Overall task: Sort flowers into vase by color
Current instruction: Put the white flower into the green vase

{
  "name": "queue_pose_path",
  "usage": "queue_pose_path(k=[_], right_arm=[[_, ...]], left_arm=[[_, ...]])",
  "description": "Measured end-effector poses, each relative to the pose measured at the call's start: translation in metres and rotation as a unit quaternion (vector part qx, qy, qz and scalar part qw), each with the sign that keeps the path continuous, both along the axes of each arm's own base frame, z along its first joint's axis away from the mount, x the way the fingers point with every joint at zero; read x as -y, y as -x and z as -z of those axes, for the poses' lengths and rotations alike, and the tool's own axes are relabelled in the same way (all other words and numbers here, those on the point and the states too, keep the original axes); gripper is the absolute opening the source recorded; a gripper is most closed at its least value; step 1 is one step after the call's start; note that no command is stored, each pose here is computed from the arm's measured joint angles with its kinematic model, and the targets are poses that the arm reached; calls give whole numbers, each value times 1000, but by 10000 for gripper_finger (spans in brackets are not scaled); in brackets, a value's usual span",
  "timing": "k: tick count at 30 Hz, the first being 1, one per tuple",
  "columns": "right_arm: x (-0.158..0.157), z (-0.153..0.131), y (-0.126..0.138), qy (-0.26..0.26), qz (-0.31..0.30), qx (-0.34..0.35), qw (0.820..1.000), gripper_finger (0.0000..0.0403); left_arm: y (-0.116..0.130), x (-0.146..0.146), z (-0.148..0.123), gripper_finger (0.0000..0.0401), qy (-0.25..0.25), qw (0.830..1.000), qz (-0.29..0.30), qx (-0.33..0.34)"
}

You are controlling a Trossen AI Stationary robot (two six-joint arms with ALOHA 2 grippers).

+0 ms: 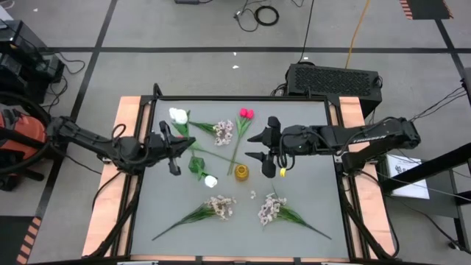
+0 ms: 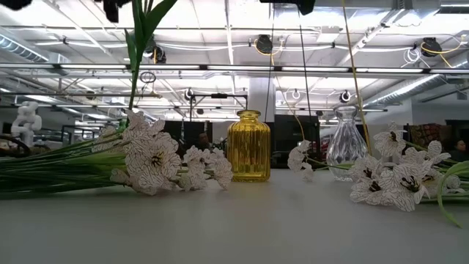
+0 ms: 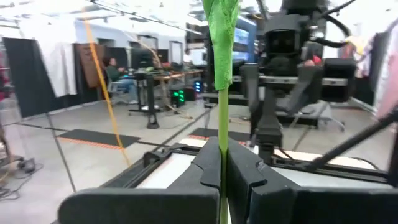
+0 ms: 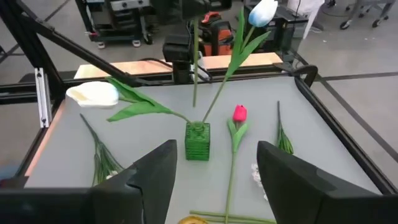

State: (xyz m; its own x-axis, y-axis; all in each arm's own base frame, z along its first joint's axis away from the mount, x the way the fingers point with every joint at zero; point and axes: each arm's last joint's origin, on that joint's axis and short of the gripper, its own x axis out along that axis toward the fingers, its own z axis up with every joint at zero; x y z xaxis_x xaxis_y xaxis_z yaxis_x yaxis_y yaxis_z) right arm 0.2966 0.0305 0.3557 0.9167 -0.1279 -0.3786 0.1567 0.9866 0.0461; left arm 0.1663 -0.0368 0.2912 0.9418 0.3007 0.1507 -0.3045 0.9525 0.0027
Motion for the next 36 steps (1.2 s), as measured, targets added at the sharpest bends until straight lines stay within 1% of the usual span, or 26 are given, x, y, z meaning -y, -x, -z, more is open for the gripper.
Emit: queue_pose_path(k=[6, 14, 22, 25, 31, 34, 36], right_arm=[[0, -2, -2, 5, -3, 13, 1000, 214], [-1, 0, -4, 7, -4, 9, 1000, 214], [-1, 1, -4, 7, -5, 8, 1000, 214], [-1, 1, -4, 7, -5, 8, 1000, 214], [-1, 1, -4, 8, -5, 8, 1000, 214], [-1, 1, -4, 8, -5, 8, 1000, 214], [-1, 1, -5, 8, -5, 8, 1000, 214]], left_arm=[[2, -1, 17, 4, 6, 1000, -19, 1], [4, -3, 43, 3, 34, 999, -28, -11], [6, -4, 58, 3, 30, 998, -41, -31], [7, -4, 65, 10, 26, 998, -44, -41], [7, -4, 66, 15, 25, 998, -45, -46], [7, -4, 69, 16, 20, 997, -45, -60], [7, -4, 73, 20, 26, 996, -44, -73]])
